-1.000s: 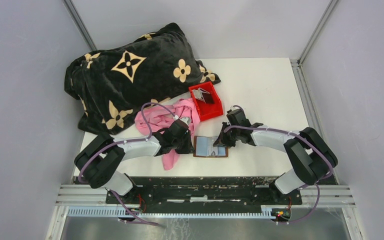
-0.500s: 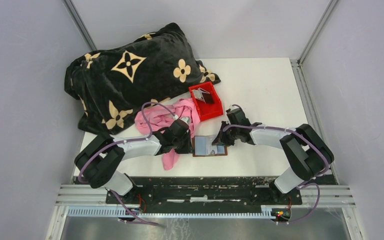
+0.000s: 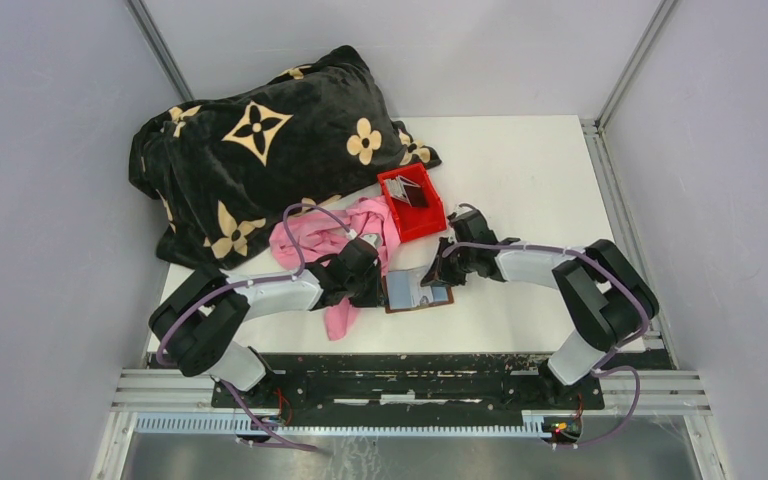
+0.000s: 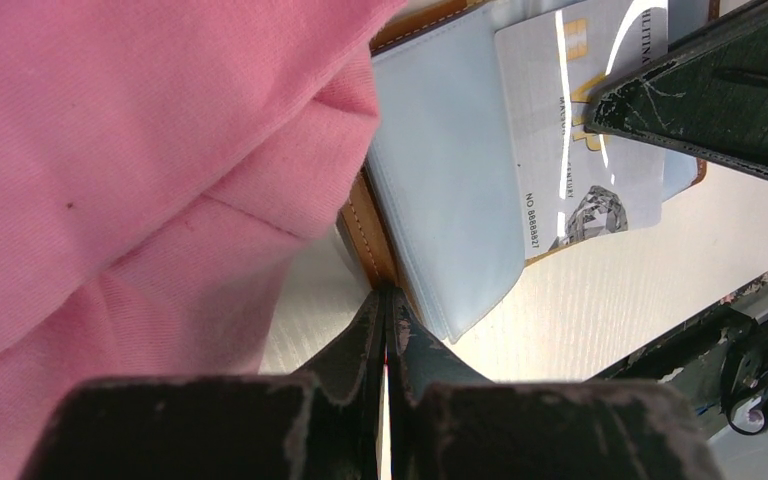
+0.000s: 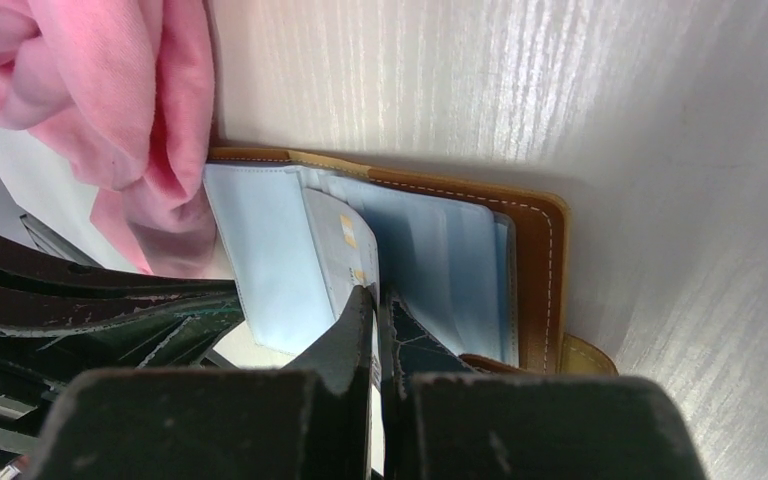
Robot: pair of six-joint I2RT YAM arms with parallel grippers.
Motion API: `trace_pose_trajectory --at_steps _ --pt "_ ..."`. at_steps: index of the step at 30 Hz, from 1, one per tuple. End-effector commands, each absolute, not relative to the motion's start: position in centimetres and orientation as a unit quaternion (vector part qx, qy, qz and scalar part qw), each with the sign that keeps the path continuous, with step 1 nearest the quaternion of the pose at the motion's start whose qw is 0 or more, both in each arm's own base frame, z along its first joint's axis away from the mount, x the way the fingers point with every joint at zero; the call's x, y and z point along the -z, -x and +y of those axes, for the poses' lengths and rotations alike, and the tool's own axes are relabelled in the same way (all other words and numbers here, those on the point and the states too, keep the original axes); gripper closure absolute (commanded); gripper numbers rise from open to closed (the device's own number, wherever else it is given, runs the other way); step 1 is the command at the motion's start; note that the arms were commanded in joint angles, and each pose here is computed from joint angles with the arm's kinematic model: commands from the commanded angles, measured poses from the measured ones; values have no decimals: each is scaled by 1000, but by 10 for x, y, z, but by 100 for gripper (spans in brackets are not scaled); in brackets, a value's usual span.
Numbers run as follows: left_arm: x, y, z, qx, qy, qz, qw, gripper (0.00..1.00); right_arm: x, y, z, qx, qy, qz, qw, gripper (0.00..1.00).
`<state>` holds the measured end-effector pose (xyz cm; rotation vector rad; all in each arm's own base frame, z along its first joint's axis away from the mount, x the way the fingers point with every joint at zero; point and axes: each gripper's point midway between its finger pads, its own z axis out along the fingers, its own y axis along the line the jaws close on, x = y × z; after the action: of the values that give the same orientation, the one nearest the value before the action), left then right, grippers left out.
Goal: Put the credit cards into the card holder
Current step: Insert the credit card into the card holder.
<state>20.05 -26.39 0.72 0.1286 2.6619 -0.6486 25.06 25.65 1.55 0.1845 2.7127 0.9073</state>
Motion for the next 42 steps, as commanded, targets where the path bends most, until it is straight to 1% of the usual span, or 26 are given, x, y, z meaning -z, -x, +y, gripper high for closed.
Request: trace_pose_trajectory --at_steps 1,11,20,32,42 --pt "45 -174 -226 132 -83 977 146 95 15 -225 250 -263 -40 960 87 99" --pt "50 -178 -221 113 -92 978 151 95 -1 -235 252 -267 -2 960 78 99" --pt "58 -178 -220 104 -98 979 145 96 3 -237 254 -271 29 961 54 99" --pt "70 -174 -211 78 -110 983 128 97 -8 -242 268 -392 6 920 5 99" --pt "74 -172 -205 65 -108 985 121 97 -3 -239 265 -434 -31 901 -5 99"
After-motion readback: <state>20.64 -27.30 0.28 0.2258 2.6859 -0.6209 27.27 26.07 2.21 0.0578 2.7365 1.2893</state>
